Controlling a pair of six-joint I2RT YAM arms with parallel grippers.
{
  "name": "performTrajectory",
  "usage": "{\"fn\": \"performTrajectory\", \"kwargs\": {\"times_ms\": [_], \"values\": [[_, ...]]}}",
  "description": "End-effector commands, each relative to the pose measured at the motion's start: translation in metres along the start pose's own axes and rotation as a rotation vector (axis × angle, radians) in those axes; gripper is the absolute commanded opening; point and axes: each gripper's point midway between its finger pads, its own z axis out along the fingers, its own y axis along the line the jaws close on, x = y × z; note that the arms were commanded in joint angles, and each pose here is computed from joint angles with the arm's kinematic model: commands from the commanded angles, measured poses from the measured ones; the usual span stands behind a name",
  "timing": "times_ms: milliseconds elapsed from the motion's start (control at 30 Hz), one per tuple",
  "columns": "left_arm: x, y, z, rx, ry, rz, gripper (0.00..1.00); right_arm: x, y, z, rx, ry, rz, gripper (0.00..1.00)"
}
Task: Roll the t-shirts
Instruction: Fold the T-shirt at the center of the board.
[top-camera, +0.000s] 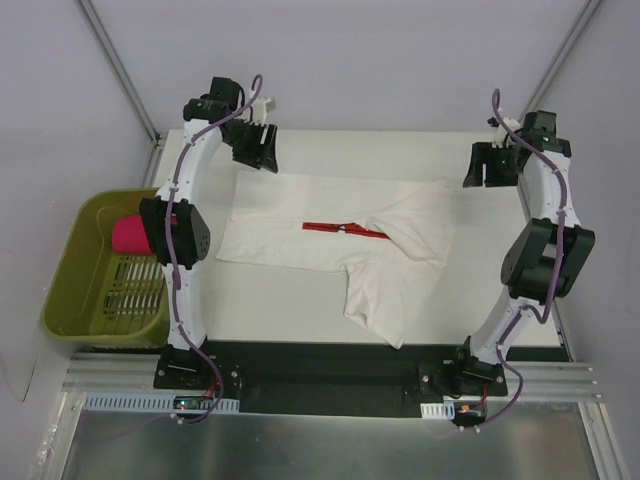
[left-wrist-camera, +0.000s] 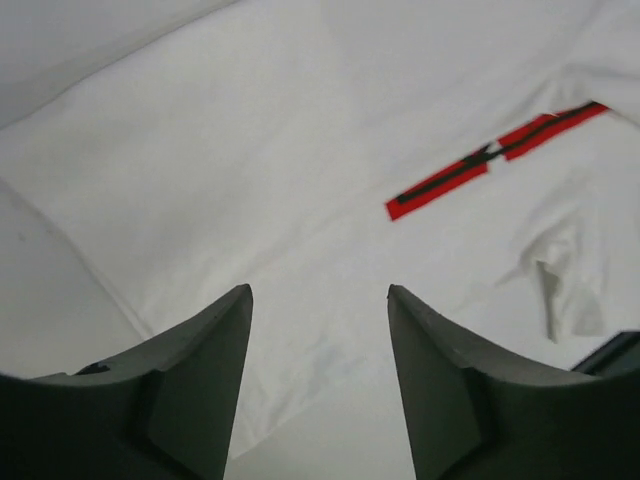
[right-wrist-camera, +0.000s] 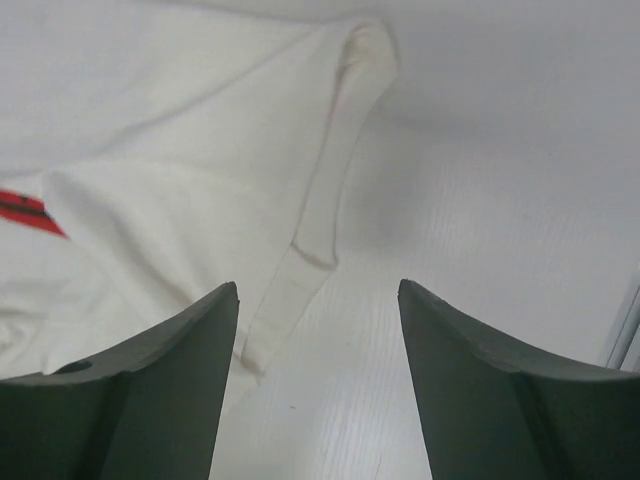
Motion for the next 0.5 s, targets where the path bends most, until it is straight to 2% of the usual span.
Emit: {"fn": "performTrajectory", "kwargs": {"times_ms": [0, 33, 100, 133, 467], "values": [[-0.006, -0.074, -0.028, 0.220, -0.037, -0.020, 0.61, 0.075, 0.068, -0.006, -0.219, 0.142, -0.447, 0.68], [-0.005, -0.083, -0.028, 0.238, -0.032, -0.028, 0.69, 0.086, 0.074, -0.011, -0.239, 0.136, -0.583, 0.68], [-0.004, -0.105, -0.027, 0.304, -0.022, -0.023, 0.75, 0.120, 0.087, -0.004, -0.286, 0.191, -0.670, 0.68], [-0.005, -0.111, -0.028, 0.326, -0.024, -0.025, 0.78, 0.123, 0.090, -0.006, -0.296, 0.179, -0.738, 0.68], [0.001, -0.111, -0.018, 0.323, -0.003, -0.034, 0.75, 0.169, 0.117, 0.014, -0.391, 0.283, -1.023, 0.69]]}}
